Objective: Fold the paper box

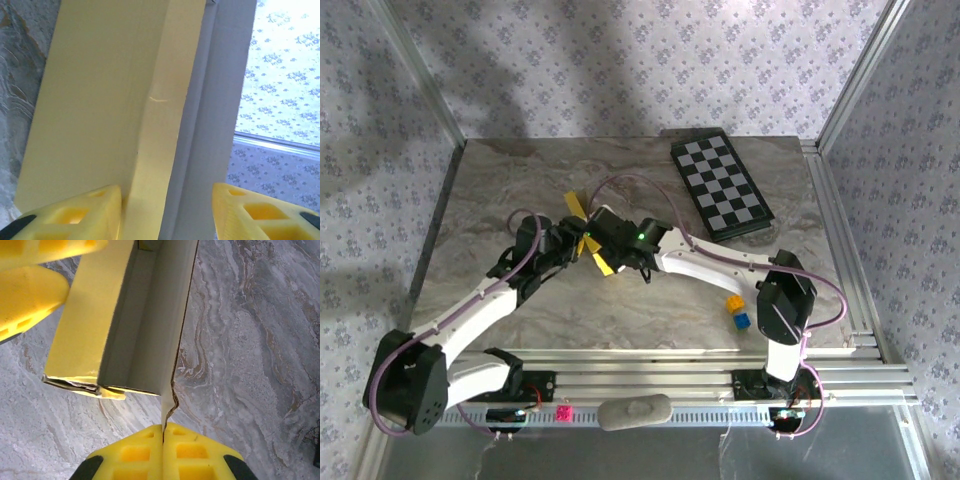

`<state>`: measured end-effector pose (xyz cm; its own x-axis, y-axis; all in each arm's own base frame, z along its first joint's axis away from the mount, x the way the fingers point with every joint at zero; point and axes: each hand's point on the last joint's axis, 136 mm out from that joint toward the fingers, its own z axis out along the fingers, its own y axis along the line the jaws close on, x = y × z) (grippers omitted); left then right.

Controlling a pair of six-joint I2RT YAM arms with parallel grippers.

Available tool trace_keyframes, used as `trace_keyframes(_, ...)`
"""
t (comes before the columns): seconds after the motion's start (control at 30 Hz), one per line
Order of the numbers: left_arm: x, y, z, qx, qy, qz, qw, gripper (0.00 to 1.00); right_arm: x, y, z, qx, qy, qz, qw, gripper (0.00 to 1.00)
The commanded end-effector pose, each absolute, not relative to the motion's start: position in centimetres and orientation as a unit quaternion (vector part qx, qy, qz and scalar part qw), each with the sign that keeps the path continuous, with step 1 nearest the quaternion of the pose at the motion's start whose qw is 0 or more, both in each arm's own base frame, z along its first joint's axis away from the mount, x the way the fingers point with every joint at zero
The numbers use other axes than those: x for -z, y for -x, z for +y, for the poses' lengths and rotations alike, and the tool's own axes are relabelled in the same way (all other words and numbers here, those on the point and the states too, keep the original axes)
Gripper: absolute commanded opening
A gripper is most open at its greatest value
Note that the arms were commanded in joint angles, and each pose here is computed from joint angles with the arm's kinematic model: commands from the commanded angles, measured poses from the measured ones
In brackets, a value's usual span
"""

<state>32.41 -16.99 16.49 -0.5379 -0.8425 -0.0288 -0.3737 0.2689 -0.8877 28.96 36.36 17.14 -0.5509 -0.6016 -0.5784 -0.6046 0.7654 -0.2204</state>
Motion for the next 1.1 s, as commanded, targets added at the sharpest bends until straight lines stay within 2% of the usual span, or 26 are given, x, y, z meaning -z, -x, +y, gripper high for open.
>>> trace_keyframes(0.0,-16.7,-33.2,-16.4,0.443,0.411,0.750,0.269,0.53,-17.9,-29.1,36.6,0.000,0.349,0.874,0.339,0.00)
trace_keyframes(0.1,-17.5,-33.9,-15.9,0.441,0.407,0.749,0.281,0.61,-17.9,-29.0,36.8,-0.002,0.351,0.874,0.337,0.00)
trace_keyframes(0.23,-18.3,-35.0,-16.0,0.443,0.395,0.753,0.285,0.67,-17.8,-28.9,37.0,-0.007,0.353,0.874,0.334,0.00)
trace_keyframes(0.27,-18.3,-35.1,-16.1,0.444,0.392,0.755,0.282,0.82,-17.7,-28.9,37.0,-0.009,0.354,0.874,0.332,0.00)
trace_keyframes(0.37,-17.9,-35.5,-17.0,0.450,0.382,0.762,0.266,0.88,-17.5,-28.8,37.4,-0.014,0.357,0.874,0.329,0.00)
trace_keyframes(0.4,-17.8,-35.7,-17.2,0.452,0.380,0.763,0.263,0.96,-17.4,-28.7,37.5,-0.015,0.359,0.874,0.327,0.00)
trace_keyframes(0.5,-17.9,-36.1,-17.6,0.454,0.373,0.766,0.260,1.00,-17.2,-28.6,37.9,-0.021,0.364,0.873,0.323,0.00)
trace_keyframes(0.83,-18.4,-36.7,-18.0,0.416,0.342,0.806,0.246,1.00,-16.9,-27.9,39.3,-0.046,0.395,0.865,0.306,0.00)
trace_keyframes(1.07,-16.7,-36.5,-18.8,0.367,0.296,0.863,0.184,0.99,-17.0,-28.0,39.6,-0.048,0.405,0.859,0.309,0.00)
